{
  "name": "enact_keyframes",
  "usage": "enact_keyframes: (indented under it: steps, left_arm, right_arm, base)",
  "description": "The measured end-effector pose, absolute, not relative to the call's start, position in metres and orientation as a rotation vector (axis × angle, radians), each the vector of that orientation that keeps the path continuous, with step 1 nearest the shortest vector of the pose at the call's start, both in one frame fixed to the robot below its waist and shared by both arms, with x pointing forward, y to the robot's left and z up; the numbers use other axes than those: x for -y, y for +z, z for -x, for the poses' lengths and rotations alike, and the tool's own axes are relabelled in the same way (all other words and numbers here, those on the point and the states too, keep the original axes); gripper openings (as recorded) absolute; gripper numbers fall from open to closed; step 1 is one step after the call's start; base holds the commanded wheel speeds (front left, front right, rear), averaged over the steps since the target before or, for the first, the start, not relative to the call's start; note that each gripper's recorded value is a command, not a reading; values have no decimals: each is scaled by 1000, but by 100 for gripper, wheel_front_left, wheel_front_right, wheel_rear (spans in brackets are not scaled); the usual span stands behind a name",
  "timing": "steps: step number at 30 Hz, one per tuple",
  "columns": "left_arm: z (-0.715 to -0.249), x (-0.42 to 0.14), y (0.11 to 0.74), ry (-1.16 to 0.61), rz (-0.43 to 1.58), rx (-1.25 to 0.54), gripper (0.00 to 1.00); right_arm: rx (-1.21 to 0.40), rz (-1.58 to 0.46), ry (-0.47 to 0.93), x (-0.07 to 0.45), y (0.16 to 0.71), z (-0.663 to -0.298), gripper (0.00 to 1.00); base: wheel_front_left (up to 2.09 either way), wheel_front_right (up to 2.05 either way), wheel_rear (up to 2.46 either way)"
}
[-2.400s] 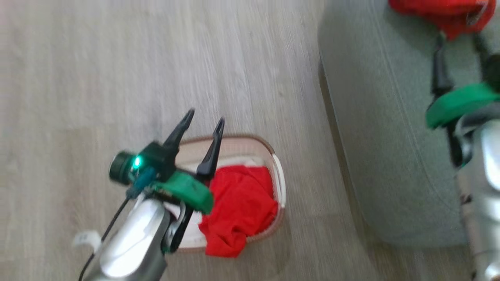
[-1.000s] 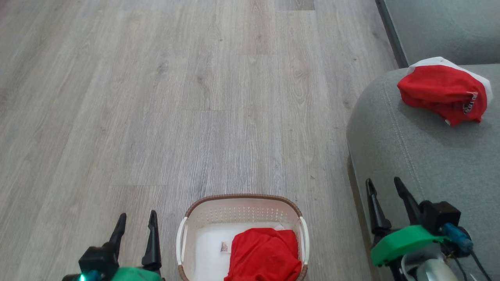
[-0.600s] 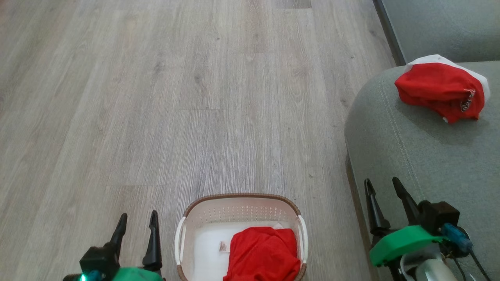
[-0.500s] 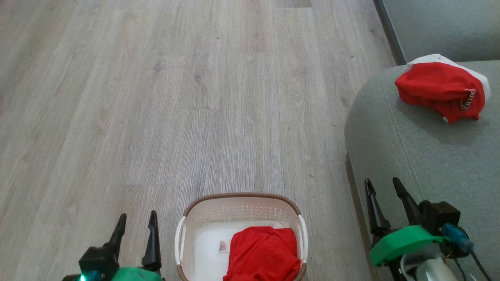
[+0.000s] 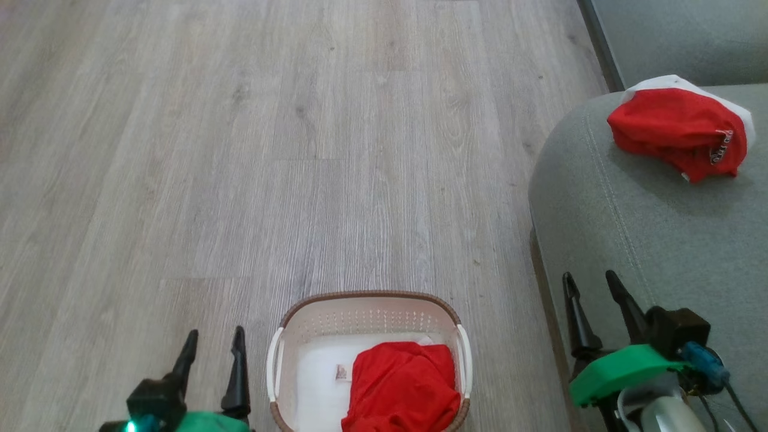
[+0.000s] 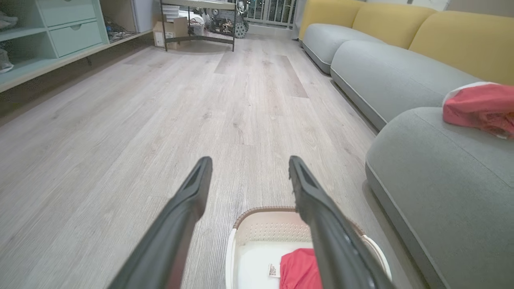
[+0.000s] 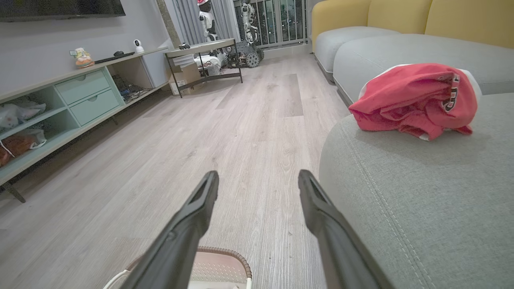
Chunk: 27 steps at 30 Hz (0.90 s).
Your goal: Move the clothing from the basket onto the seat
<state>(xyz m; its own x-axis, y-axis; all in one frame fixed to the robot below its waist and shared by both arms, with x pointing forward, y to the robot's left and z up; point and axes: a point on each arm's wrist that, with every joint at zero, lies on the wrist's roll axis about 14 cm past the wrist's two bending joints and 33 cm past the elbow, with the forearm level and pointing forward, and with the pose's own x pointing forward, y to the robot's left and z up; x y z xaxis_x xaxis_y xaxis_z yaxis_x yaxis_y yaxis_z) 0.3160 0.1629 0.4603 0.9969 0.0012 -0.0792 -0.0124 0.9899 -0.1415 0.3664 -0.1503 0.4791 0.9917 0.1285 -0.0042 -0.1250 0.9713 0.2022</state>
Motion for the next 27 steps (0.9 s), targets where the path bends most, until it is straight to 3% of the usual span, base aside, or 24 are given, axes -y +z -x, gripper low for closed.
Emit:
enact_keyframes:
  steps: [10, 27]
  left_arm:
    - [-336, -119, 427, -173, 90, -201, 100]
    - [-391, -20, 306, -613, -57, -546, 100]
  right_arm:
    - [-26, -187, 67, 171, 473, -381, 100]
    - [-39, -107, 50, 181, 442, -465, 100]
  base:
    - [0, 0, 0]
    - [0, 0, 0]
